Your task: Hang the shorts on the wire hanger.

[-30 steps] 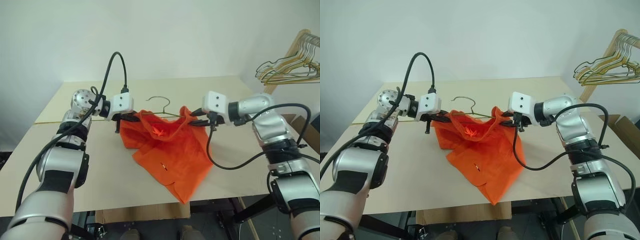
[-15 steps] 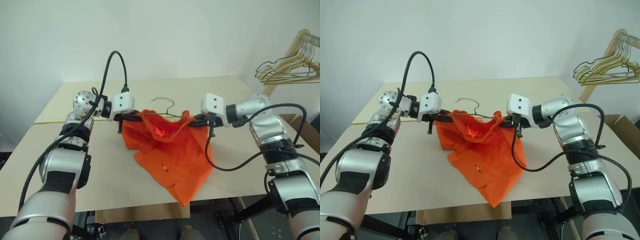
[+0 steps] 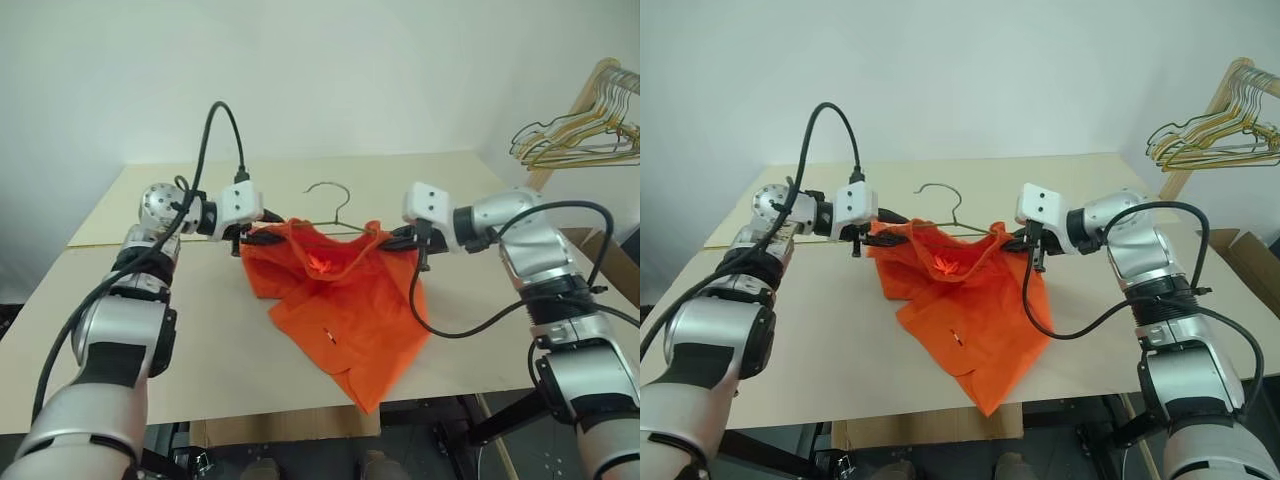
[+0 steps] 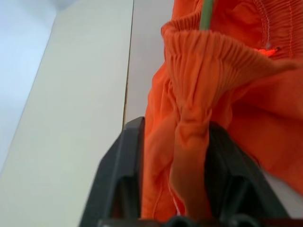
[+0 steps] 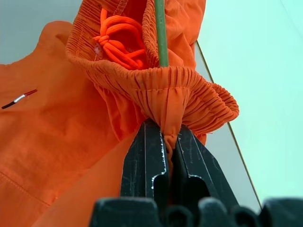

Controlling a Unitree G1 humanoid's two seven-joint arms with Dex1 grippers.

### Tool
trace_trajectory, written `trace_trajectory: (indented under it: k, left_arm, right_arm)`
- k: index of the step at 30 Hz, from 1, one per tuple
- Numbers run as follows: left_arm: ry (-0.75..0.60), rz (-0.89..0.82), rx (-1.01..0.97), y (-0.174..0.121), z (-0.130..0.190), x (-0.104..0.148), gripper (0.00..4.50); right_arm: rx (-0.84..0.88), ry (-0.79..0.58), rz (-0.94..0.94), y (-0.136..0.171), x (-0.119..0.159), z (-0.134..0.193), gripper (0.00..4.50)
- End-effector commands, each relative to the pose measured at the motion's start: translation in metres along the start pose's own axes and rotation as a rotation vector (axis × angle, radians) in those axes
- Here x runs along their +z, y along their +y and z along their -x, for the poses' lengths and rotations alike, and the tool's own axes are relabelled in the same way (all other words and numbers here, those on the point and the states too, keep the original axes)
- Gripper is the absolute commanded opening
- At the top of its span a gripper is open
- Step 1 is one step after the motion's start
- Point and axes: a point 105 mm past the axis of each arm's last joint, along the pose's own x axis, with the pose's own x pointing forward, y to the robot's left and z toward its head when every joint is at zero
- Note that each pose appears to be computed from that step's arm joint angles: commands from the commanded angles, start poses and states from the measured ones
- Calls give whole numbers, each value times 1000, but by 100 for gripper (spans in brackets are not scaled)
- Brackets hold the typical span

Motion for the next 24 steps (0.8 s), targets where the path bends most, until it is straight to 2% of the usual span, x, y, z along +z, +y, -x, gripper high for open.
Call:
trace_trajectory:
  k: [1, 5, 9, 15, 21, 24]
  left_arm:
    - [-26, 4, 115, 21, 19, 8, 315]
    - [-19, 10, 180, 30, 27, 7, 445]
    - [-160, 161, 311, 52, 46, 19, 449]
    - [-322, 266, 470, 72, 79, 29, 449]
    - [-455, 285, 386, 60, 81, 40, 449]
    - [-514, 267, 358, 54, 77, 52, 449]
  right_arm:
    - [-46, -45, -8, -9, 12, 18, 0]
    - [-45, -43, -66, -8, 7, 25, 0]
    - [-21, -66, -296, -11, 4, 44, 0]
    - [-90, -21, -445, -15, -4, 71, 0]
    - [-187, 27, -573, -15, -11, 89, 0]
    - [-313, 50, -667, -21, -21, 101, 0]
